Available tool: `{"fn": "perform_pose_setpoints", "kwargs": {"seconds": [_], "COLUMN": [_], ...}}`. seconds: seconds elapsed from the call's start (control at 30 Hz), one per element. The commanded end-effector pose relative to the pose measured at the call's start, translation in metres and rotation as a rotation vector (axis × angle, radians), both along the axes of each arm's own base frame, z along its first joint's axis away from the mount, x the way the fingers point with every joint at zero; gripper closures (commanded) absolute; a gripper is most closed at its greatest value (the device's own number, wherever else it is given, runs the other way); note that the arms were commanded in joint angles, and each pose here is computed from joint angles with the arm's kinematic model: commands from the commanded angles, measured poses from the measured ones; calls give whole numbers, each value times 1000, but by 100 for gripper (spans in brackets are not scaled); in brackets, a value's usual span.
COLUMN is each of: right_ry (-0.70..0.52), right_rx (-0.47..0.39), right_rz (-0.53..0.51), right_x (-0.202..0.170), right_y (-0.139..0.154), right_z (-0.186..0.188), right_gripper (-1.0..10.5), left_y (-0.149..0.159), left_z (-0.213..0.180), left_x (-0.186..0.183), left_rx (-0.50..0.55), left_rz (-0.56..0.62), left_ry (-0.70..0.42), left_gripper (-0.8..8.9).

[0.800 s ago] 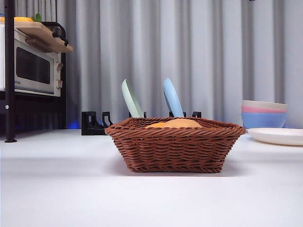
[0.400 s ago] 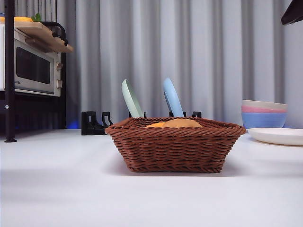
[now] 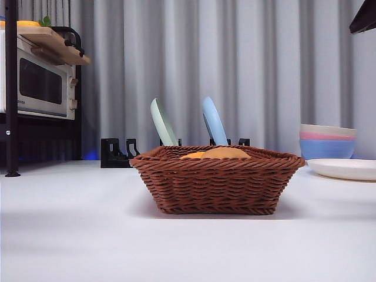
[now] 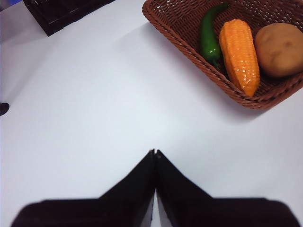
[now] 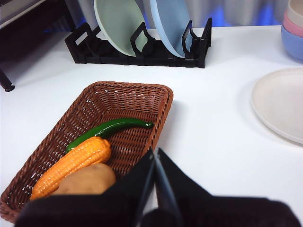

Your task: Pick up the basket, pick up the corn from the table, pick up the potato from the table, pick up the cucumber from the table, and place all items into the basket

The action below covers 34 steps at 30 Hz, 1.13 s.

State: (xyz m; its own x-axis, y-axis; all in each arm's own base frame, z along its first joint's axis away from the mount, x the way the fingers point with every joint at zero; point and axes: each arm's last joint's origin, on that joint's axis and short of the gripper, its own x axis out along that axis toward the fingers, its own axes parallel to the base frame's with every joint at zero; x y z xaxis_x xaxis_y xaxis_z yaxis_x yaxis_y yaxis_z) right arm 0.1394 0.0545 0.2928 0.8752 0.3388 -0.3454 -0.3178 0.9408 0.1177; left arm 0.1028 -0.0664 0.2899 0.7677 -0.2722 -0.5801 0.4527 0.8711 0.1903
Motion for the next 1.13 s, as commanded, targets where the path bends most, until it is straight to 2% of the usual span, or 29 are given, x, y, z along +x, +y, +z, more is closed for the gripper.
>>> {"fn": "perform_pose_setpoints", "kwargs": {"seconds": [0.03,0.13,0.27,0.37,0.47,0.63,0.77,1.13], "right_ry": [3,4,3,4,3,3,4,3], "right_rx": [8,8,8,8,8,8,8,8], "right_rz": [-6,-6,-6,-6,-6,-6,-6,-6], "right_x": [0,0,0,0,0,0,0,0], "right_y": [0,0,0,0,0,0,0,0], "right_z": [-1,-1,-1,-1,-1,-1,-1,-1], "right_gripper": [945,945,945,945,945,945,945,945], "left_y": [2,15,29,41,50,59,64,69], "left_z": [0,6,10,-3,-25,-67,-95,-139], "left_x": [-3,-13,-18,-21,-22,-19,-13,-9], "left_rx": [-3,-42,-183,-246,-261,-271,-256,-259], "left_rz": [7,58,122,222,307,321,355,424], "left_ry": [7,-60,-263,-417,-499,-497,-437,-366], "left_gripper": [816,816,816,816,816,816,816,816]}}
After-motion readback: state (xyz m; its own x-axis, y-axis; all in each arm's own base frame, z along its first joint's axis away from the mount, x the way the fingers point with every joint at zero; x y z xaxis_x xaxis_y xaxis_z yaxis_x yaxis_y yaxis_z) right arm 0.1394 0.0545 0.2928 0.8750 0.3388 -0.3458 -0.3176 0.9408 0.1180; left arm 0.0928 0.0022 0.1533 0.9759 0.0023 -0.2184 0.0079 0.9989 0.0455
